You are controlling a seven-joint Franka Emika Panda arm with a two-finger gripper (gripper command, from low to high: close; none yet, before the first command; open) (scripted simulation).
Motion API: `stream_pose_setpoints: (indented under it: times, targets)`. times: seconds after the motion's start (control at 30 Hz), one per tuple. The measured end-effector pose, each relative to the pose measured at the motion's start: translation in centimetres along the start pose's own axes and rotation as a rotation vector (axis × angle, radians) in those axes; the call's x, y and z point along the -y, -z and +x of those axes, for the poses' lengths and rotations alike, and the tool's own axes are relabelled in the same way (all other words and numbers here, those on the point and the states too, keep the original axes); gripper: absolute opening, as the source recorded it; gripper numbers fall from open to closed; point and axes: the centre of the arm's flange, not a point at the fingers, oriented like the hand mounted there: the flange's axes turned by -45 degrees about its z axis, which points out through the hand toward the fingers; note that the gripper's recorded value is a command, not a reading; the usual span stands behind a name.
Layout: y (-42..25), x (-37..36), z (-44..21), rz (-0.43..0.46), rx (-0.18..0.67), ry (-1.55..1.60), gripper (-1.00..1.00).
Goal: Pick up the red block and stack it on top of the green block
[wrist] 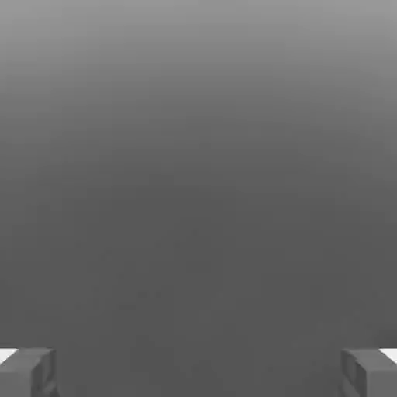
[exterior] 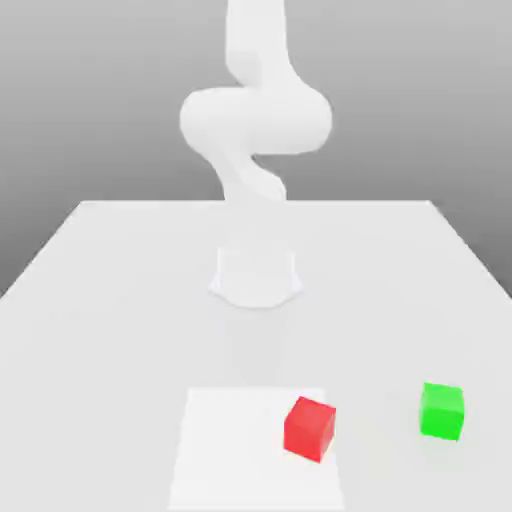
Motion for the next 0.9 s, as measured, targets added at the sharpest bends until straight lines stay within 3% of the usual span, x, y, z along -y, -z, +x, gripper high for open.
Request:
stream_pose_setpoints:
  times: [0.3,0.67,0.87,0.9]
  targets:
    - [-19.7,2.3,-7.8,-0.029,0.31,-0.19,0.0]
    - [-34.7,4.0,-26.2,-0.183,0.659,-0.383,0.0]
    - [-39.6,3.6,-31.7,-0.206,0.691,-0.403,0.0]
    - [-40.3,3.5,-32.3,-0.207,0.691,-0.404,-1.0]
